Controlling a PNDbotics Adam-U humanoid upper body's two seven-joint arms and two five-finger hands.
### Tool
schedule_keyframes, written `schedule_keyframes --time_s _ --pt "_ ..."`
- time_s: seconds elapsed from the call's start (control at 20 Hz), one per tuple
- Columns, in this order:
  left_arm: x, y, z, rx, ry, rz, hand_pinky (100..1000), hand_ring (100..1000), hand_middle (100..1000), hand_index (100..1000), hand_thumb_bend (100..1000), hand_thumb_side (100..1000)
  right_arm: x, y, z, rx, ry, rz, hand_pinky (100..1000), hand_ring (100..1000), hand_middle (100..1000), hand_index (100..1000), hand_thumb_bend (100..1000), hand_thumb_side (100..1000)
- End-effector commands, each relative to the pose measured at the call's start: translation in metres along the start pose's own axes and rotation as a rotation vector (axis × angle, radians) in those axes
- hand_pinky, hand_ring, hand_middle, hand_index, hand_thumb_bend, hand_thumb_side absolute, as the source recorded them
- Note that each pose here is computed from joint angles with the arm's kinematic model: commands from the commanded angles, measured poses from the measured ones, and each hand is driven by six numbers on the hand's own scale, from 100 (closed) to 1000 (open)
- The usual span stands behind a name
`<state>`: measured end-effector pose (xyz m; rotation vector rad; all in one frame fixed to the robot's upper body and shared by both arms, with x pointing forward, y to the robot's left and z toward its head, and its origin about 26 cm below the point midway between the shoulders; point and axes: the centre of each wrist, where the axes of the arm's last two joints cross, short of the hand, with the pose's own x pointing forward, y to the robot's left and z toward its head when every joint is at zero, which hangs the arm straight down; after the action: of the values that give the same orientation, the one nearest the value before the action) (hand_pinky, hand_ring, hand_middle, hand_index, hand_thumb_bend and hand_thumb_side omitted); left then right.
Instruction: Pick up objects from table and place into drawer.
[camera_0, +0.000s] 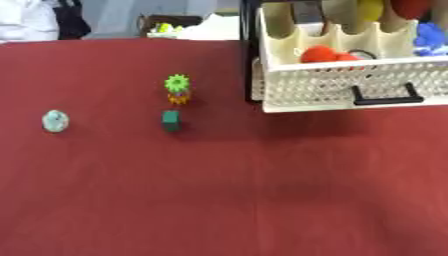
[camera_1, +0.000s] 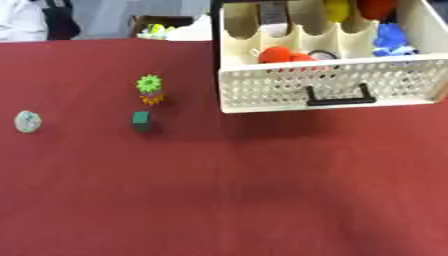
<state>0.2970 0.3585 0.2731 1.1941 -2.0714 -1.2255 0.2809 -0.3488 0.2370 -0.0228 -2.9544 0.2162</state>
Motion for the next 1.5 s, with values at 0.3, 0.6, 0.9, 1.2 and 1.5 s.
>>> schedule_keyframes --time_s 0.3,0.6,0.9,1.2,1.5 --pt "-0.032 0.001 -0.010 -0.171 0.013 -0.223 808 851 847 1000 100 707 0.005 -0.003 -0.009 -0.007 -0.037 -0.001 646 708 627 802 100 1000" --pt "-0.050 -0.005 -0.018 -0.262 0.015 -0.253 813 855 847 1000 100 752 0.005 -0.003 -0.009 -0.013 -0.037 -0.009 647 708 629 803 100 1000" --pt "-0.066 -0.014 -0.019 -0.340 0.040 -0.288 819 858 846 1000 100 786 0.005 -0.003 -0.009 -0.020 -0.037 -0.011 648 709 629 803 100 1000" --pt "-0.075 -0.023 -0.018 -0.391 0.049 -0.285 818 857 844 1000 100 819 0.005 -0.003 -0.007 -0.022 -0.028 -0.006 648 709 628 802 100 1000" --pt "-0.080 -0.034 -0.022 -0.453 0.038 -0.295 823 853 825 1000 179 921 0.004 -0.002 -0.005 -0.019 -0.019 -0.003 648 708 627 799 100 1000"
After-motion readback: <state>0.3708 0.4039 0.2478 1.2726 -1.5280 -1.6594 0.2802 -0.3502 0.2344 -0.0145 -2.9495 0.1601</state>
